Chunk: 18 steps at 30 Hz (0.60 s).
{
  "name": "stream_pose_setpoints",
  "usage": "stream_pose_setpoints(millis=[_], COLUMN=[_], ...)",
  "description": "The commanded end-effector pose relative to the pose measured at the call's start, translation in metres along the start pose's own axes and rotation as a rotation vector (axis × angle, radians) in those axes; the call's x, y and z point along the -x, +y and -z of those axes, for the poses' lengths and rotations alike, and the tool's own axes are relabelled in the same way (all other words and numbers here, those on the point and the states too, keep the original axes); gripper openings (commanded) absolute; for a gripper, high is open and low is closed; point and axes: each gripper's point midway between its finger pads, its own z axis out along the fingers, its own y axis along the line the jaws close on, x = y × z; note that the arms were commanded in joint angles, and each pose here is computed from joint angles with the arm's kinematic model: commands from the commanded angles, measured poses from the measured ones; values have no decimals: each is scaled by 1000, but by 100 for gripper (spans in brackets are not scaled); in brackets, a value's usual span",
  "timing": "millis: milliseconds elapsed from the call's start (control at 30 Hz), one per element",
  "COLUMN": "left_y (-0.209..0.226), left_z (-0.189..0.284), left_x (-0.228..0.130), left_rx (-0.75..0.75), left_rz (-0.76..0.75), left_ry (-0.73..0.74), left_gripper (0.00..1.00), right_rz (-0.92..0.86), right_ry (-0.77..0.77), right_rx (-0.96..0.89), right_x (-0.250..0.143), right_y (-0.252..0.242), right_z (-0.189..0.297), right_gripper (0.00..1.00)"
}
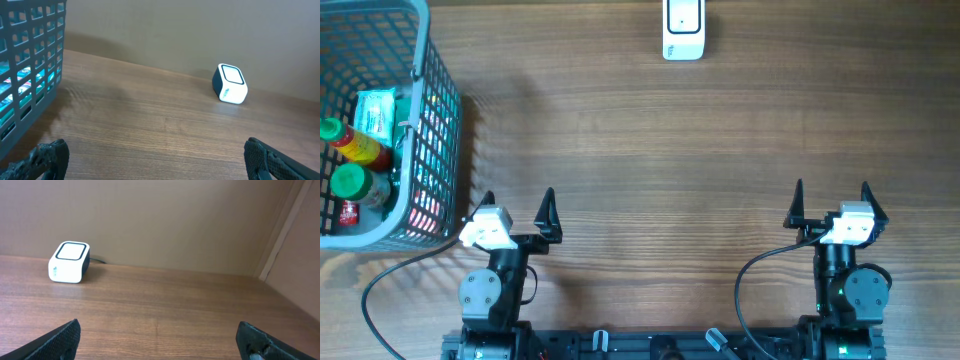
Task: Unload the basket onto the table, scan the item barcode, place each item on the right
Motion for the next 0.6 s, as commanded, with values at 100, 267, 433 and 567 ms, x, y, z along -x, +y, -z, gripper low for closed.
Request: stream_pose_setpoints(millis=[100, 267, 433, 567], left_y=[-3, -3, 6, 7], left_z=[-1, -1, -1, -1], left_x=[-5, -5, 1, 0], left_rx=[-18, -18, 36, 39], left_rz=[-20, -20, -21, -20], left_ry=[15, 13, -12, -9], left_gripper=[100, 100, 100, 100], right_rz=[12, 13, 13, 13], right_ry=[-1, -1, -1, -1], right_rx=[19, 19, 19, 19], right_x=[-2, -2, -2, -2], right_y=[4, 4, 4, 4], right_z=[0, 0, 0, 0], right_gripper=[100, 100, 99, 100])
